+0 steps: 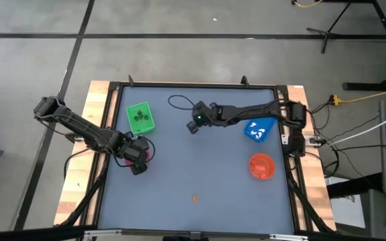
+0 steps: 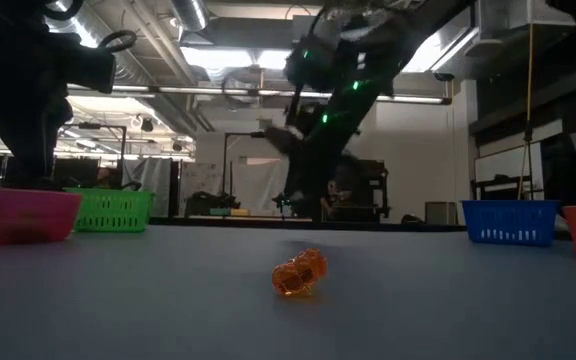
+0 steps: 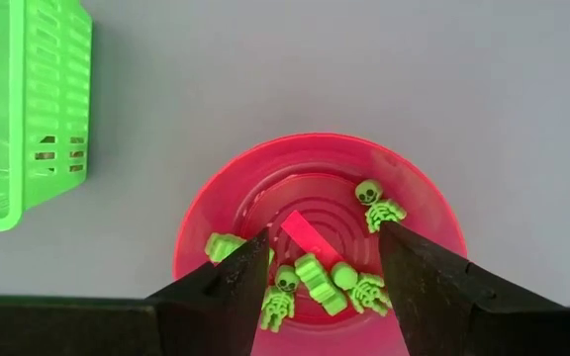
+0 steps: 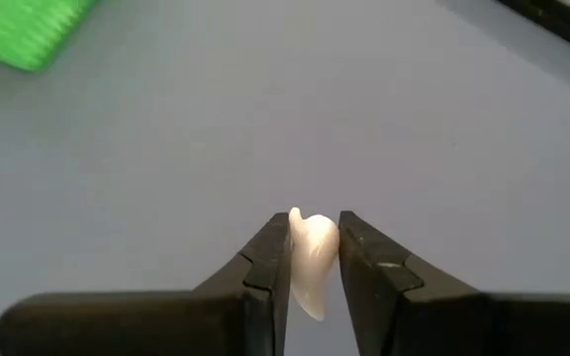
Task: Sort Halloween decoration
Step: Put the small white ghost toy into the blue basket
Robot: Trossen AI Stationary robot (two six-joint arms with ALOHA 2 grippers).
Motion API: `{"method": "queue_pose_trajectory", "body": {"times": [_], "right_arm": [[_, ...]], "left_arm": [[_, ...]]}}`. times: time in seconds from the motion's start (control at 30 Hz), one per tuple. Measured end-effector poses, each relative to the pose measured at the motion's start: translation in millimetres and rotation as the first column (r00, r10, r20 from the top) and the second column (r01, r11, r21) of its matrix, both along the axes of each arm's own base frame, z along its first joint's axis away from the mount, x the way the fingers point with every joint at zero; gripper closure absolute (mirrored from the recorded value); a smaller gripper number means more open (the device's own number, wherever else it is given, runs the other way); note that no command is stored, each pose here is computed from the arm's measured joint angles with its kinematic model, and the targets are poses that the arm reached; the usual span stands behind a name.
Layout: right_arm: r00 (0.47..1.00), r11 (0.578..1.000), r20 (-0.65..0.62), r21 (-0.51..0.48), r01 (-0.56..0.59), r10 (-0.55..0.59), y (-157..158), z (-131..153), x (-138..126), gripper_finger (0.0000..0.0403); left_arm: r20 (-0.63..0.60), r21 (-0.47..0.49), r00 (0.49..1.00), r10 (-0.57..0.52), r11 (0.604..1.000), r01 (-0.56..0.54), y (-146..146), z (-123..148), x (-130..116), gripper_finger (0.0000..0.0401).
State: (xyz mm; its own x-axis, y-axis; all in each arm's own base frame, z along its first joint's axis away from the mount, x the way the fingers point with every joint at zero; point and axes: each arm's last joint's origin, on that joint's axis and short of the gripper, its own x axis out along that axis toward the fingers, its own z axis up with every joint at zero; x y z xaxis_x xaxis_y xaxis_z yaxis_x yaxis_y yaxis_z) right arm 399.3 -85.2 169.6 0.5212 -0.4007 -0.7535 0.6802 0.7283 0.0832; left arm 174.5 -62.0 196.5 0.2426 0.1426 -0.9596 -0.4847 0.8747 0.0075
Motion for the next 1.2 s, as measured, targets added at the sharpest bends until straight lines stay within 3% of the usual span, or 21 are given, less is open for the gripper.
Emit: {"method": "queue_pose_trajectory", "body": {"times": [0.27,0.77,1.0,1.2], "right_arm": [[0.996,0.994,0.034,0.060,-0.087,0.085,9,64,-31,0.0327],[0.993,0.990,-0.005,0.081,-0.116,0.117,49,172,-153,0.0327],[0.987,1.000,-0.161,0.002,-0.027,0.027,77,178,-197,0.0327],[0.959,0.995,-0.266,-0.042,0.085,-0.093,90,146,-210,0.0327]], "left_arm": [[0.024,-0.007,1.000,0.001,1.000,-0.001,-1,0,2,0.0226],[0.095,-0.032,0.995,-0.005,0.999,0.008,-3,2,9,0.0226],[0.096,-0.032,0.995,-0.004,0.999,0.007,-3,2,9,0.0226],[0.095,-0.032,0.995,-0.005,0.999,0.008,-3,2,9,0.0226]]}}
